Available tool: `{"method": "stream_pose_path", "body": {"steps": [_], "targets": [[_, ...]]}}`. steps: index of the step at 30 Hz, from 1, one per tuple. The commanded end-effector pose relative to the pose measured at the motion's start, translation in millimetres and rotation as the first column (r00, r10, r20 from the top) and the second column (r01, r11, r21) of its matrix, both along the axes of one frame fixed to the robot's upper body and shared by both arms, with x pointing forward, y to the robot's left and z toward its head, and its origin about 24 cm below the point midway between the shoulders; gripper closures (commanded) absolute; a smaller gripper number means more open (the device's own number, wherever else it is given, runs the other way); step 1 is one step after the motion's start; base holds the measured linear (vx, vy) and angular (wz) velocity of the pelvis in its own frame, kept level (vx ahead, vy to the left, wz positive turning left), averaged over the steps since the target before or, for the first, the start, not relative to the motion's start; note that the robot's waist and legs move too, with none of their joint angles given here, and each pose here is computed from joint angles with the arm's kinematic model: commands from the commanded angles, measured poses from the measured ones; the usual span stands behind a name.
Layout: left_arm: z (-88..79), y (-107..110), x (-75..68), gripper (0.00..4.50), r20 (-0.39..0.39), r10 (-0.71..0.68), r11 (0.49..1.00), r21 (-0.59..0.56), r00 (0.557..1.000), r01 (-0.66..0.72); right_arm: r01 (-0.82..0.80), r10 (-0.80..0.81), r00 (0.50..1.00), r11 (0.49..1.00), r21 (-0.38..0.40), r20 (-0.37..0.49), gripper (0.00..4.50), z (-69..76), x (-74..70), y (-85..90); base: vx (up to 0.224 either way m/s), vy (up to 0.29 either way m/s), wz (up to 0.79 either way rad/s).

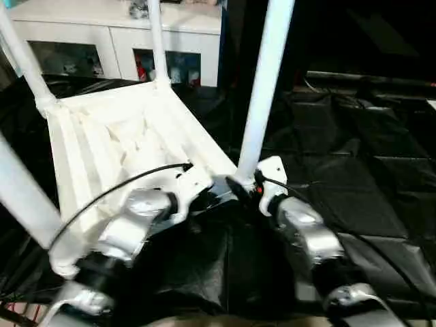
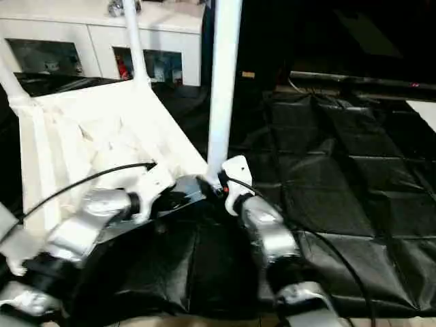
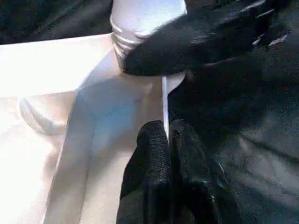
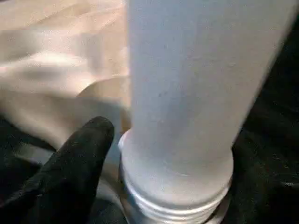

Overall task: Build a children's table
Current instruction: Rotate leg to tighten

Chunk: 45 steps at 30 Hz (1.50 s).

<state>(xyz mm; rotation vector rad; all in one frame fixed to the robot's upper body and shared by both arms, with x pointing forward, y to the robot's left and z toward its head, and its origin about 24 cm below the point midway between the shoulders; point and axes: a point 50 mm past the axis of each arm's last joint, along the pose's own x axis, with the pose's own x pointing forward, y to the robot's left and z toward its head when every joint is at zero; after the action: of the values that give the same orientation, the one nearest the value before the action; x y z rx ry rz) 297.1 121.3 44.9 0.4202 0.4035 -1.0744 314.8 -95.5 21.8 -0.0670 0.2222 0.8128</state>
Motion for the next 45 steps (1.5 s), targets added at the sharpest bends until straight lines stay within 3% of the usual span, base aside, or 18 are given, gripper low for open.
{"method": "stream_pose_path", "body": {"steps": [1,7,10,16,23,32,36,37,39,41,45], "targets": [[-21.1,-4,-17.3,4.5,-0.116,-0.097,0.995,0.022,0.989,0.1,-0.178,0.178,0.984,0.984,0.001,-0.002,0.42,6.2,-8.0,11.8,0.0,0.0,0.0],[-15.2,14,-26.9,4.5,-0.16,-0.231,0.972,0.011,0.96,0.236,-0.368,0.366,0.928,0.929,-0.033,-0.071,0.42,12.7,-16.6,-12.6,0.0,0.0,0.0],[-13.3,22,-29.6,4.5,-0.183,-0.279,0.958,0.02,0.943,0.287,-0.441,0.433,0.895,0.894,-0.074,-0.109,0.42,12.0,-20.9,-19.5,0.0,0.0,0.0],[-11.6,31,-28.0,4.5,-0.206,-0.29,0.951,0.045,0.935,0.305,-0.484,0.471,0.871,0.871,-0.079,-0.141,0.42,13.4,-22.7,-22.5,0.0,0.0,0.0],[-8.5,36,-28.9,4.5,-0.23,-0.319,0.942,0.03,0.919,0.334,-0.506,0.493,0.855,0.861,-0.051,-0.161,1.03,15.0,-24.4,-22.3,0.0,0.0,0.0],[-10.0,34,-29.1,4.5,-0.225,-0.311,0.947,0.003,0.923,0.32,-0.497,0.486,0.857,0.868,-0.021,-0.172,1.66,7.0,-31.3,-17.1,0.0,0.0,0.0],[-12.0,24,-25.6,4.5,-0.188,-0.28,0.96,-0.033,0.941,0.279,-0.396,0.391,0.909,0.918,-0.008,-0.143,1.75,-0.6,-28.7,-9.2,0.0,0.0,0.0],[-13.1,14,-20.0,4.5,-0.162,-0.221,0.975,-0.057,0.962,0.214,-0.265,0.262,0.957,0.964,-0.016,-0.124,1.75,-7.3,-21.8,-2.1,0.0,0.0,0.0],[-13.7,11,-18.2,4.5,-0.157,-0.197,0.98,-0.057,0.968,0.19,-0.223,0.219,0.968,0.975,-0.017,-0.121,1.75,-9.1,-19.6,-0.2,0.0,0.0,0.0],[-16.1,4,-10.3,4.5,-0.129,-0.109,0.994,-0.038,0.986,0.105,-0.077,0.075,0.989,0.997,-0.012,-0.126,1.76,-13.3,-11.5,5.7,-0.054,-0.003,-0.05],[-14.7,-9,-0.2,4.5,-0.089,-0.001,0.999,-0.053,0.996,-0.004,0.085,-0.084,0.988,0.996,0.006,-0.127,1.76,-14.6,-3.5,17.4,-0.026,-0.002,-0.02]]}}
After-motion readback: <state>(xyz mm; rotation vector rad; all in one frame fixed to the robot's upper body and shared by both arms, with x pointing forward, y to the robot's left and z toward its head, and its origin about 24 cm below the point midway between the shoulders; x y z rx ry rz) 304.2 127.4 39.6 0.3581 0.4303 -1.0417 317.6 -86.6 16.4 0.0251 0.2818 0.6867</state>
